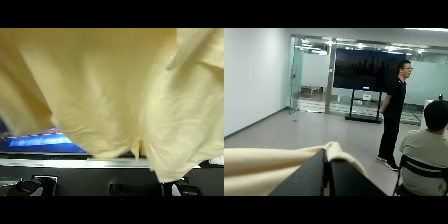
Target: Fold the clothes and pants, and hang the long-sleeved shirts on hangers.
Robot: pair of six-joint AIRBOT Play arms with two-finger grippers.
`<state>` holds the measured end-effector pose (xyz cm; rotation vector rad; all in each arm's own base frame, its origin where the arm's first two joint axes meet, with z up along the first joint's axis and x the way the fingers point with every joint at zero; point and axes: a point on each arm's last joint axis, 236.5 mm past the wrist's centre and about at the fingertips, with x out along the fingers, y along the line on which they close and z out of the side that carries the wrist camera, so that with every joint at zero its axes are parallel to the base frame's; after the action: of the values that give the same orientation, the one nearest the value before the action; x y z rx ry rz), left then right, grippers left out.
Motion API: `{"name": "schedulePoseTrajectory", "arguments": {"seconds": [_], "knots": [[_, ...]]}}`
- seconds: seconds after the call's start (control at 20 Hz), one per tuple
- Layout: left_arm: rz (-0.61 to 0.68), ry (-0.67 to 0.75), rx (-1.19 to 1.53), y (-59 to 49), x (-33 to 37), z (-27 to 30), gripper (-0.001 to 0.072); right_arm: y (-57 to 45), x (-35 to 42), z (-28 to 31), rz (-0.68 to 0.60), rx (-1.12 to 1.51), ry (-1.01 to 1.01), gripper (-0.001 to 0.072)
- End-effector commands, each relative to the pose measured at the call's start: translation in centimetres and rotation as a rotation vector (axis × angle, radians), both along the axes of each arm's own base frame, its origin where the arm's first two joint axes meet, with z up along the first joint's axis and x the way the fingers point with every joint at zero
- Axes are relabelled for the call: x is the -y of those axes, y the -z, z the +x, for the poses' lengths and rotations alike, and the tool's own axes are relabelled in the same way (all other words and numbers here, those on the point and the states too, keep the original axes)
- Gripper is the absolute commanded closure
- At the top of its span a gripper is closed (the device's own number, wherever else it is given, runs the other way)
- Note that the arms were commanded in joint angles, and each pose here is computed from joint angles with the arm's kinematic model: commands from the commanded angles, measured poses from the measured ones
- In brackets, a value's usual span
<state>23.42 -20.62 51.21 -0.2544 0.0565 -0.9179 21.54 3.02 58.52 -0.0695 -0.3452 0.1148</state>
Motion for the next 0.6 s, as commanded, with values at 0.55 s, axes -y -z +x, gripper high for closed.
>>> {"name": "schedulePoseTrajectory", "arguments": {"seconds": [0.55], "knots": [[0.032, -0.091, 0.054, -0.9, -2.4, -3.3, 0.0685, -1.4, 0.1, -2.5, -0.02, 0.044, 0.029, 0.0678]]}}
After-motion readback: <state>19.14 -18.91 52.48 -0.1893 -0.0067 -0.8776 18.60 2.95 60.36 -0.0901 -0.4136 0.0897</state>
